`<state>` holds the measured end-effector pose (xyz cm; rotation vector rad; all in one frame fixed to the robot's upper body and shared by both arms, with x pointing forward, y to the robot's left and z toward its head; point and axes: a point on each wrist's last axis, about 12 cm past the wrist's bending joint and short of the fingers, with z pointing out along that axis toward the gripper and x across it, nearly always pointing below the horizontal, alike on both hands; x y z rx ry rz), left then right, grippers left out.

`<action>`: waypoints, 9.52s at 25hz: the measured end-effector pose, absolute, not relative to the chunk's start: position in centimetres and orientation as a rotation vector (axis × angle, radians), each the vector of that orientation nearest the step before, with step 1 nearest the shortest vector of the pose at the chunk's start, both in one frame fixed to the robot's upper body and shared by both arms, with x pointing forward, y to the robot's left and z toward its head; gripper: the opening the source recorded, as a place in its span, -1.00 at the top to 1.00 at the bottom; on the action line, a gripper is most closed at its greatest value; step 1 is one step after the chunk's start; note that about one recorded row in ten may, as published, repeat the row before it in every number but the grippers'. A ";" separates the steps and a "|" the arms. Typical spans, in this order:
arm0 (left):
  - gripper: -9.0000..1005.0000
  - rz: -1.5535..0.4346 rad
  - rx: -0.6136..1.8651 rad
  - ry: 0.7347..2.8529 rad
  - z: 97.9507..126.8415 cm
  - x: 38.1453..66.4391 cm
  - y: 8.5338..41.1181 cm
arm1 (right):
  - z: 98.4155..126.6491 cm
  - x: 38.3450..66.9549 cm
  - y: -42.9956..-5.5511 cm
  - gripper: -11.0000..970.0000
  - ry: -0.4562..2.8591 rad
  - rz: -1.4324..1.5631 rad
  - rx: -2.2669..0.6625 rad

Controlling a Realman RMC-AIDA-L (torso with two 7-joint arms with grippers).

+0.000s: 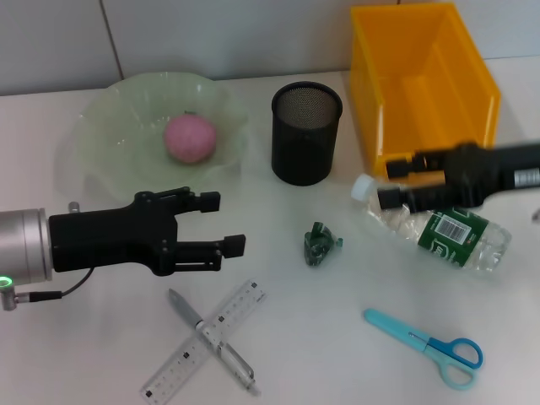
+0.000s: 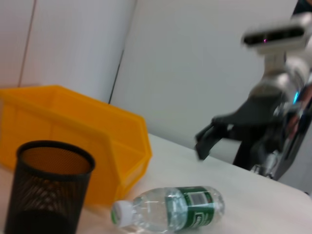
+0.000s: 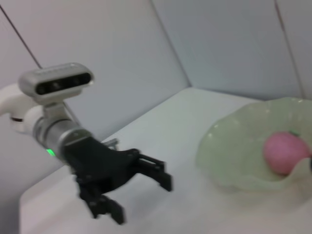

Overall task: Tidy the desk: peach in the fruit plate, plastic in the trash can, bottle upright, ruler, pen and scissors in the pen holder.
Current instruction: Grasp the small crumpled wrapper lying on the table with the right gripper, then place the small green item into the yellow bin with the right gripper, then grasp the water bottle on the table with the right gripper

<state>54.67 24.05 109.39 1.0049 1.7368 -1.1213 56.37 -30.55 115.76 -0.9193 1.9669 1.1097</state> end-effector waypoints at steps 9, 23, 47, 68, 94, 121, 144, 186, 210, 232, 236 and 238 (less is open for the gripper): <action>-0.74 -1.068 0.975 1.756 109.2 55.0 24.8 | 123.2 60.3 -27.2 -0.61 2.226 0.884 -1.148; -0.74 -1.030 0.963 1.791 108.4 55.0 24.7 | 120.6 62.9 -20.2 -0.60 2.435 0.497 -1.484; -0.74 -0.969 0.984 1.877 107.1 54.5 25.7 | 115.8 62.7 -16.3 -0.60 2.340 0.466 -1.584; -0.74 -0.995 0.962 1.841 107.8 54.4 26.1 | 112.7 62.8 -15.6 -0.60 2.296 0.497 -1.556; -0.74 -1.008 0.967 1.827 108.1 54.4 26.1 | 111.5 62.6 -15.6 -0.48 2.321 0.490 -1.552; -0.74 -1.000 0.981 1.814 108.3 54.6 26.0 | 120.4 62.3 -20.3 0.59 2.151 0.606 -1.220; -0.74 -1.023 0.993 1.788 108.8 54.8 25.8 | 118.1 67.1 -29.9 0.31 2.211 0.291 -0.528; -0.74 -1.022 1.004 1.774 109.3 55.1 25.7 | 123.4 60.6 -28.4 -0.54 2.673 0.474 -0.956; -0.74 -1.024 0.996 1.768 109.5 55.3 25.6 | 119.3 62.2 -25.9 -0.55 2.766 0.214 -1.139; -0.74 -1.033 0.963 1.753 109.8 55.2 26.2 | 119.2 60.4 -31.5 -0.56 1.889 0.616 -0.709; -0.74 -1.030 0.957 1.753 109.8 55.2 26.3 | 117.7 60.1 -32.5 -0.56 1.732 0.652 -0.557; -0.74 -1.028 0.952 1.752 109.9 55.2 26.4 | 117.2 60.0 -32.8 -0.56 1.670 0.671 -0.507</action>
